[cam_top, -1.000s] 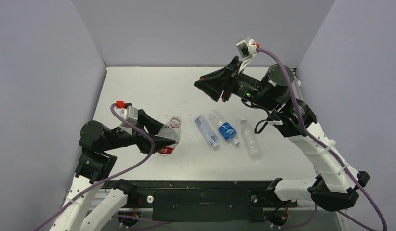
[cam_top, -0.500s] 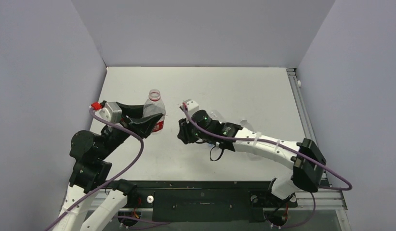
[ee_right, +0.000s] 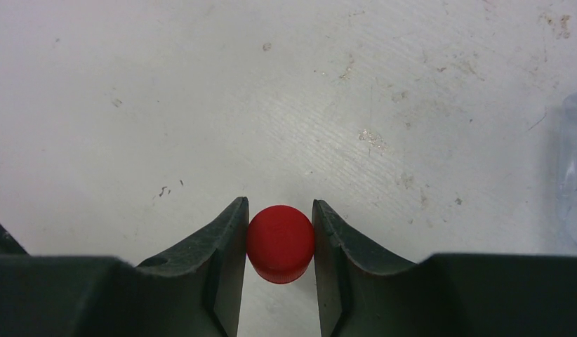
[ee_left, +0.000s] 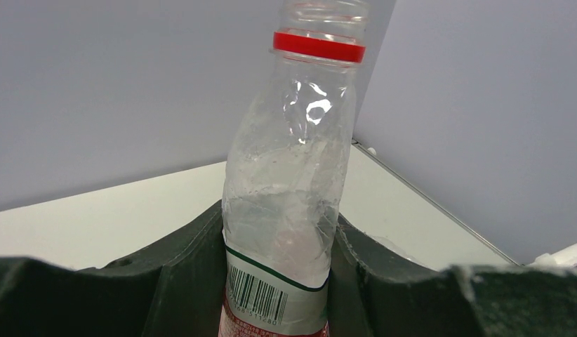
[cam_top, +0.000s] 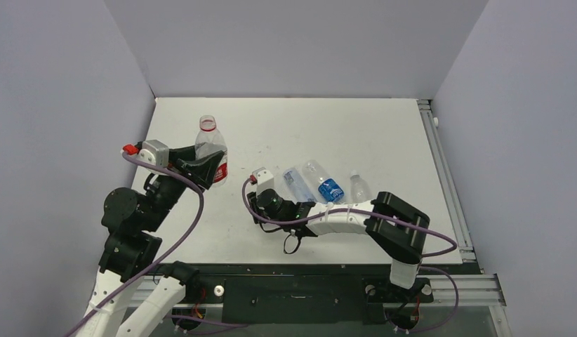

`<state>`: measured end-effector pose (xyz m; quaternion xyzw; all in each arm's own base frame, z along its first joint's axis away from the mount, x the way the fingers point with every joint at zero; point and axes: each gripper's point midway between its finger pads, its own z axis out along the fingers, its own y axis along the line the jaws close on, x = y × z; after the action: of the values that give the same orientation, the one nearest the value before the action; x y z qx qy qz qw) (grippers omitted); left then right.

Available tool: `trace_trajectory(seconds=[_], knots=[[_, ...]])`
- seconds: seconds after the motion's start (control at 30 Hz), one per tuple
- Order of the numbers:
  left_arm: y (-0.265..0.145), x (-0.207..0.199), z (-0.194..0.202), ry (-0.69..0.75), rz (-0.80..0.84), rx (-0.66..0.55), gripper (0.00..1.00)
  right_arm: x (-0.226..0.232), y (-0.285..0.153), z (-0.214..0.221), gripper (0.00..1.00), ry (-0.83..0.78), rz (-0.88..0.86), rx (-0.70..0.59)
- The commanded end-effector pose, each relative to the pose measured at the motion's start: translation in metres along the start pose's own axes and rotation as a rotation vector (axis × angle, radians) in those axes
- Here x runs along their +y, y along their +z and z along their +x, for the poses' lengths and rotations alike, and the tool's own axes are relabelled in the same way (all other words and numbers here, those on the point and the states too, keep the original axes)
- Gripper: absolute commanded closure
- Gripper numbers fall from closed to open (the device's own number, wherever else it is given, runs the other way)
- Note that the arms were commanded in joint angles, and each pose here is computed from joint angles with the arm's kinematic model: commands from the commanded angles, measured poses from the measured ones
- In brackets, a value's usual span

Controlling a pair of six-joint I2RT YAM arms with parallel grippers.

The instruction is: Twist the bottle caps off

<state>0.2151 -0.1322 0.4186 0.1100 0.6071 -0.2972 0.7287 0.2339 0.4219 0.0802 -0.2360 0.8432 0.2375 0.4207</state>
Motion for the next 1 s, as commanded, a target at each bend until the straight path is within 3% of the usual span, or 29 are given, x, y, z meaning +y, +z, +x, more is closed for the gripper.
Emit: trace_trajectory(seconds=[0.0, 0.13, 0.2, 0.23, 0.3, 0.37, 0.6, 0.8, 0.97], knots=[[-0.001, 0.0, -0.028, 0.021, -0.023, -0.063, 0.79, 0.006, 0.018, 0.0, 0.92, 0.015, 0.03, -0.07], [0.0, 0.001, -0.027, 0.017, -0.023, -0.06, 0.79, 0.013, 0.025, 0.019, 0.77, -0.01, 0.024, -0.031], [0.001, -0.001, -0.026, 0.012, -0.012, -0.057, 0.79, 0.016, 0.024, 0.025, 0.63, -0.014, 0.012, -0.015], [0.002, -0.001, -0.025, 0.009, -0.009, -0.054, 0.78, 0.017, 0.023, 0.027, 0.5, -0.014, 0.005, -0.009], [0.003, -0.003, -0.022, 0.006, 0.002, -0.047, 0.78, 0.018, 0.019, 0.025, 0.34, -0.016, -0.004, -0.005], [0.004, -0.004, -0.019, 0.008, 0.014, -0.039, 0.76, 0.018, 0.01, 0.017, 0.23, -0.015, -0.015, -0.016], [0.004, -0.011, -0.014, 0.022, 0.065, -0.024, 0.75, 0.004, -0.049, -0.052, 0.18, 0.009, -0.053, -0.113], [0.0, -0.032, 0.006, 0.053, 0.207, 0.033, 0.75, -0.013, -0.166, -0.181, 0.16, 0.125, -0.238, -0.393], [-0.012, -0.056, 0.033, 0.06, 0.382, 0.121, 0.72, 0.009, -0.232, -0.243, 0.14, 0.074, -0.379, -0.485]])
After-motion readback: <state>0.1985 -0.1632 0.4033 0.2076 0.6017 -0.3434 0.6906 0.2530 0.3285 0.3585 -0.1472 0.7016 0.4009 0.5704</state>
